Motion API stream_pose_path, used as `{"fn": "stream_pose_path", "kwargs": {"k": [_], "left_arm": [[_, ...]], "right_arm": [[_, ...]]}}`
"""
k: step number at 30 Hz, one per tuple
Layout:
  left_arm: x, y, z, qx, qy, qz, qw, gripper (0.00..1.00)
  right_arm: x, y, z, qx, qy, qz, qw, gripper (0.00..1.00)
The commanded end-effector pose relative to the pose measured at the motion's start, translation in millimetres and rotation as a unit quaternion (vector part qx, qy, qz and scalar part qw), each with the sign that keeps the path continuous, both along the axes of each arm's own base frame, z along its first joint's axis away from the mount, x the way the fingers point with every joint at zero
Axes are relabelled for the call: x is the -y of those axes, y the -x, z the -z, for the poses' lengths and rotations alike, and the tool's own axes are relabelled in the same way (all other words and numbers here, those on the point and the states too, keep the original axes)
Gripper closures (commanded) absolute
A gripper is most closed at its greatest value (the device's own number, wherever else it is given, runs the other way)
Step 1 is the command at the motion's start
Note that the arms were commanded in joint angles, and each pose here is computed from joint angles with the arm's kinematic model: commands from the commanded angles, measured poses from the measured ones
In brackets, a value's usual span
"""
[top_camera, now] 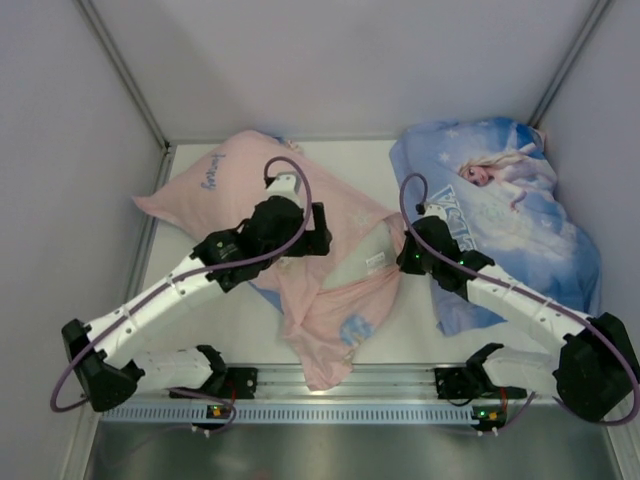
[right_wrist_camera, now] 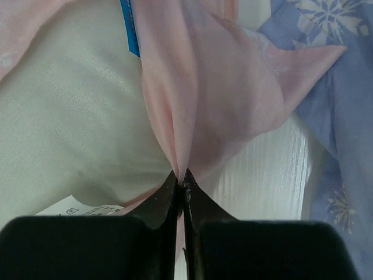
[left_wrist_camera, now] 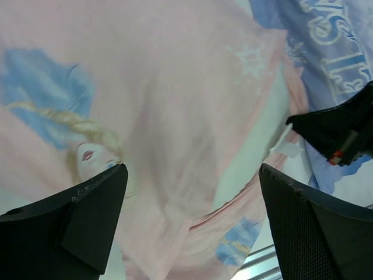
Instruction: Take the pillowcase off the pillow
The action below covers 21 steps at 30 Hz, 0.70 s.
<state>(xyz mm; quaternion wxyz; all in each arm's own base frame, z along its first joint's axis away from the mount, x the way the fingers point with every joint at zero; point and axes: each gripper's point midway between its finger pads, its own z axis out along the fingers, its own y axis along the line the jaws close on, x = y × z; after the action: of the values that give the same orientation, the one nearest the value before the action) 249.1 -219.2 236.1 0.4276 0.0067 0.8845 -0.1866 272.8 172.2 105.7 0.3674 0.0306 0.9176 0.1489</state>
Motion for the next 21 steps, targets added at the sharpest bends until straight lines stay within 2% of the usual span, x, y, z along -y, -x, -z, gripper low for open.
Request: {"fn": "stream_pose_path", "kwargs": {"k": [1, 2, 4, 8, 13, 19, 21], "left_arm": [[42.2, -0.1, -9.6, 0.013, -0.041, 0.067, 0.997, 0.02], [53.3, -5.4, 1.4, 0.005, -0.063, 0.071, 0.995, 0.02], [71.1, -13.3, -9.2, 0.02, -0.07, 0.079, 0.994, 0.02], [101.2, -23.4, 18.9, 0.019, -0.139, 0.094, 0.986, 0.01], [114.9, -22.1, 48.4, 0.024, -0.202, 0.096, 0.974, 0.01], [130.5, -24.5, 73.6, 0.019, -0.24, 0.108, 0.965, 0.01], [140.0, -20.7, 81.5, 0.006, -0.23, 0.126, 0.965, 0.01]], "right_arm": [[10.2, -5.8, -12.6, 0.035, -0.017, 0.034, 0.999, 1.0], [9.3, -4.2, -13.2, 0.036, -0.021, 0.03, 0.999, 1.0], [7.3, -0.1, -8.9, 0.03, -0.031, 0.023, 0.999, 1.0], [5.5, 6.7, -7.4, 0.029, -0.053, 0.019, 0.998, 1.0], [3.6, 11.4, -11.4, 0.032, -0.067, 0.01, 0.997, 1.0], [0.6, 16.7, -21.8, 0.044, -0.092, -0.002, 0.995, 1.0], [0.8, 18.3, -21.9, 0.045, -0.096, -0.002, 0.994, 1.0]]}}
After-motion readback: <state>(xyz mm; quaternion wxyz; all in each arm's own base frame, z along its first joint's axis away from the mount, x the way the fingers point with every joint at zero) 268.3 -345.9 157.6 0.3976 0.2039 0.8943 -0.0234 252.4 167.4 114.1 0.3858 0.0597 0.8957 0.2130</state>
